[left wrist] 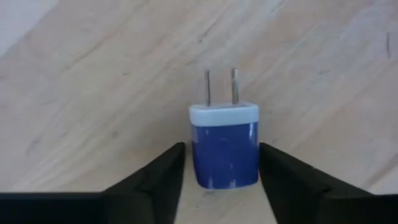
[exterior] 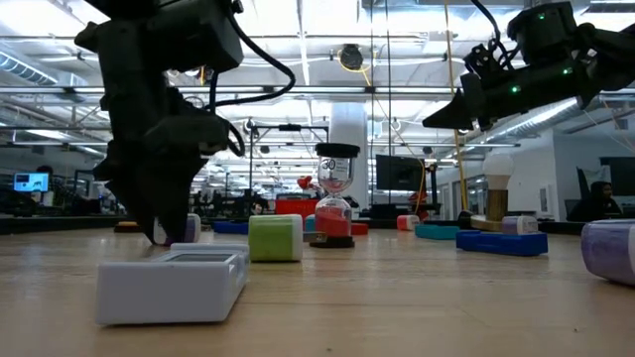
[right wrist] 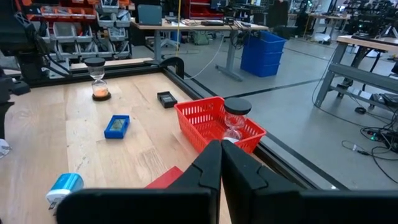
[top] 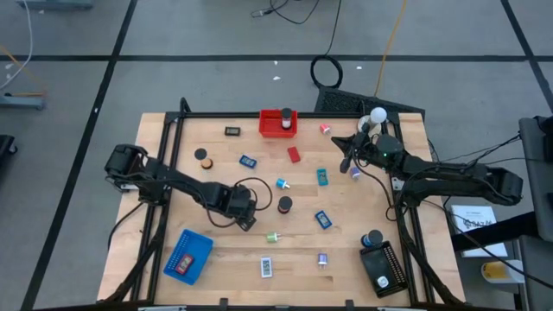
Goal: Pick & Place Office items
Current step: Put the middle dark blue charger adapter into the black bin
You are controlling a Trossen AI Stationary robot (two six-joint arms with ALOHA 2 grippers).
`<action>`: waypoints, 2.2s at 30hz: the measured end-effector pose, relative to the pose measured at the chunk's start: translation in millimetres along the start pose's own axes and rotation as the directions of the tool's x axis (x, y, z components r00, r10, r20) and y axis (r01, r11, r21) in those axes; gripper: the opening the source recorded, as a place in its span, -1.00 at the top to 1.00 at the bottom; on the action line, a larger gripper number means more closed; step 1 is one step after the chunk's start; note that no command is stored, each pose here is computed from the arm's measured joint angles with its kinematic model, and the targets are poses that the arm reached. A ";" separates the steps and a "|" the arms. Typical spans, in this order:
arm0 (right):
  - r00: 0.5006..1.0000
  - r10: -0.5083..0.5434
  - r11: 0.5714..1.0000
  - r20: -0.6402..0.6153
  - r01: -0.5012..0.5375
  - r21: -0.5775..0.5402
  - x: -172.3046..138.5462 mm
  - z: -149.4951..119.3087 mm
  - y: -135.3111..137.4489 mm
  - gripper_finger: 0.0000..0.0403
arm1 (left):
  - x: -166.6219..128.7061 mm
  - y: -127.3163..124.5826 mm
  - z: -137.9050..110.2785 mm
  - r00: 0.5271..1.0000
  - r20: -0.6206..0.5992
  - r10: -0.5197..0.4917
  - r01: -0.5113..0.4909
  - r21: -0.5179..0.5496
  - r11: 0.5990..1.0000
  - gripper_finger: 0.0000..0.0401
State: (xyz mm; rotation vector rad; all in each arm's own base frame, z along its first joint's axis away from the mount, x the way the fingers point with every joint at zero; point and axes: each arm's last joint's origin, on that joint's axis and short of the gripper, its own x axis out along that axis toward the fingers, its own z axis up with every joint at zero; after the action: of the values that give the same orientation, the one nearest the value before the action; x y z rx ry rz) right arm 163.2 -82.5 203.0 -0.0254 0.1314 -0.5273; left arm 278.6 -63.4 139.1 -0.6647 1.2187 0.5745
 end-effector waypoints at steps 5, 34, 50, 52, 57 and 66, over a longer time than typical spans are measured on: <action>1.000 0.000 1.000 0.000 0.000 0.000 0.0 0.0 0.0 0.98 | -0.4 -0.4 -2.9 0.998 0.055 0.040 -0.043 0.050 0.998 0.33; 0.988 0.136 0.963 -0.073 -0.114 0.245 20.3 -0.6 5.3 0.98 | 30.3 59.8 10.8 0.547 0.793 -0.267 -0.059 0.355 0.933 0.33; 0.858 0.409 0.778 -0.311 -0.149 0.610 115.4 7.9 75.8 0.12 | 27.1 39.8 43.6 0.497 0.841 -0.213 -0.263 0.379 0.887 0.33; 0.849 0.427 0.766 -0.313 -0.155 0.624 127.1 10.5 83.7 0.00 | 30.9 38.7 42.6 0.506 0.836 -0.210 -0.268 0.384 0.883 0.33; 0.827 0.464 0.743 -0.319 -0.167 0.648 152.3 11.3 99.8 -0.24 | 38.0 37.0 37.5 0.514 0.839 -0.179 -0.290 0.367 0.884 0.33; 0.781 0.508 0.745 -0.364 -0.186 0.641 190.8 5.4 125.8 -0.33 | 36.4 34.7 36.2 0.498 0.849 -0.179 -0.291 0.358 0.887 0.33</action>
State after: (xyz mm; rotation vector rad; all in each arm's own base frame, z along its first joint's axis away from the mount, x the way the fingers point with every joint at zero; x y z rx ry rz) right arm 390.1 -69.8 178.4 0.7454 0.4985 -0.1427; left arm 286.4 -11.6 106.0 0.1411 0.3399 0.5350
